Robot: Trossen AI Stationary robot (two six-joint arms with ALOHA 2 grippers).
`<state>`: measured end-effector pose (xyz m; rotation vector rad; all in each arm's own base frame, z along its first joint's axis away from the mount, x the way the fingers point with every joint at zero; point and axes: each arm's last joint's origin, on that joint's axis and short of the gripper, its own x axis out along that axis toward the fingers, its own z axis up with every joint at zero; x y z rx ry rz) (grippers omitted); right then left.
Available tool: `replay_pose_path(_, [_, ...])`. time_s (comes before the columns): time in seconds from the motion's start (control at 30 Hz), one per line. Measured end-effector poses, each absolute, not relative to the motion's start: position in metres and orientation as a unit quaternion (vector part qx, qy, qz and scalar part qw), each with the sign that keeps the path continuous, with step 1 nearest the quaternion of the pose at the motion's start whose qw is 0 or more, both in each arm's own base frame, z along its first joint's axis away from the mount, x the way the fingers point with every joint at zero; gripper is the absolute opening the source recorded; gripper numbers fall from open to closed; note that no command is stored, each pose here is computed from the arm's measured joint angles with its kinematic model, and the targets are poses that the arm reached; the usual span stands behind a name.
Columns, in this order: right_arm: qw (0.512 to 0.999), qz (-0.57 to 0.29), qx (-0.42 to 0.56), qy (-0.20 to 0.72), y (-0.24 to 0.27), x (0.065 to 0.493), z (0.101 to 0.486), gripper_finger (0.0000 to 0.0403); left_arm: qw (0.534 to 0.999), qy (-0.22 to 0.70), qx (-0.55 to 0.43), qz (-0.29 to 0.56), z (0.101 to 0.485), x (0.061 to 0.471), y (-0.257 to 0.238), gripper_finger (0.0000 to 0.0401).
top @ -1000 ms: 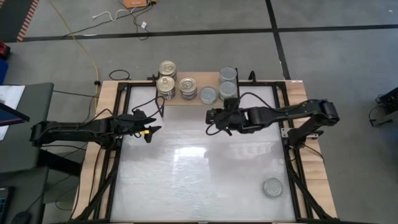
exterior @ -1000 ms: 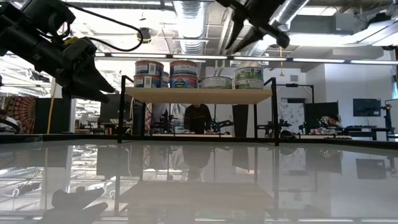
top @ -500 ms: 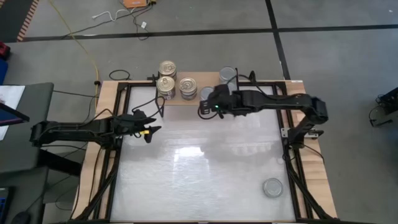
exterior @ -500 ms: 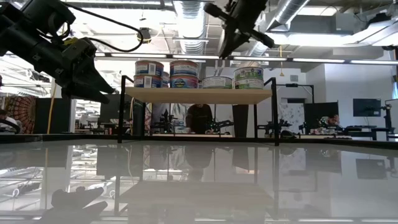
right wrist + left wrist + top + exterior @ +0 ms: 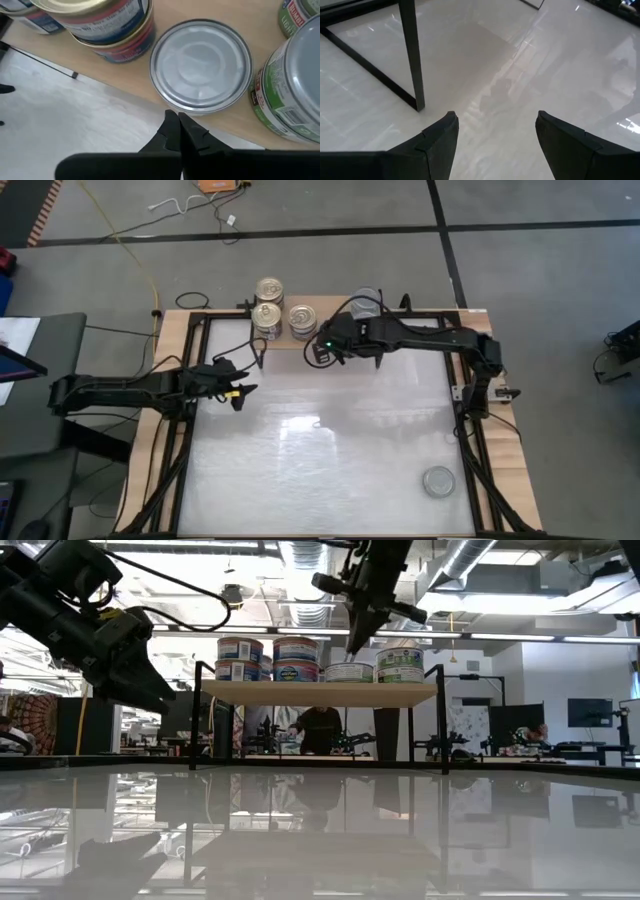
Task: Stack canned seafood by type on shelf
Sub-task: Put the green white tuna can on the shelf, then stack the green white tuna can on top of the other green white tuna can on the shelf
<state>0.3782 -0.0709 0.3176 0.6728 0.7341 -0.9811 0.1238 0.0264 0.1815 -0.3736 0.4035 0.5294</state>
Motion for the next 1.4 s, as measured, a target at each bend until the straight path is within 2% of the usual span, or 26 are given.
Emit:
replay_pose_path(0.43, [0.763,-0.457,0.303,0.343,-0.073,0.376,0.317,0.0013,0.926,0.204,-0.181,0.26,0.18,0.123,0.026,0.0254])
replay_pose_path(0.63, [0.747,-0.458,0.304,0.374,-0.078,0.382,0.302,0.0013,0.926,0.205,-0.181,0.26,0.18,0.123,0.026,0.0254])
replay_pose_path(1.2, [0.766,-0.468,0.273,0.345,-0.07,0.388,0.303,0.0014,0.925,0.207,-0.182,0.26,0.18,0.123,0.026,0.0254])
replay_pose_path(1.4, [0.778,-0.452,0.268,0.345,-0.056,0.384,0.312,0.0029,0.925,0.207,-0.182,0.26,0.18,0.123,0.026,0.0254])
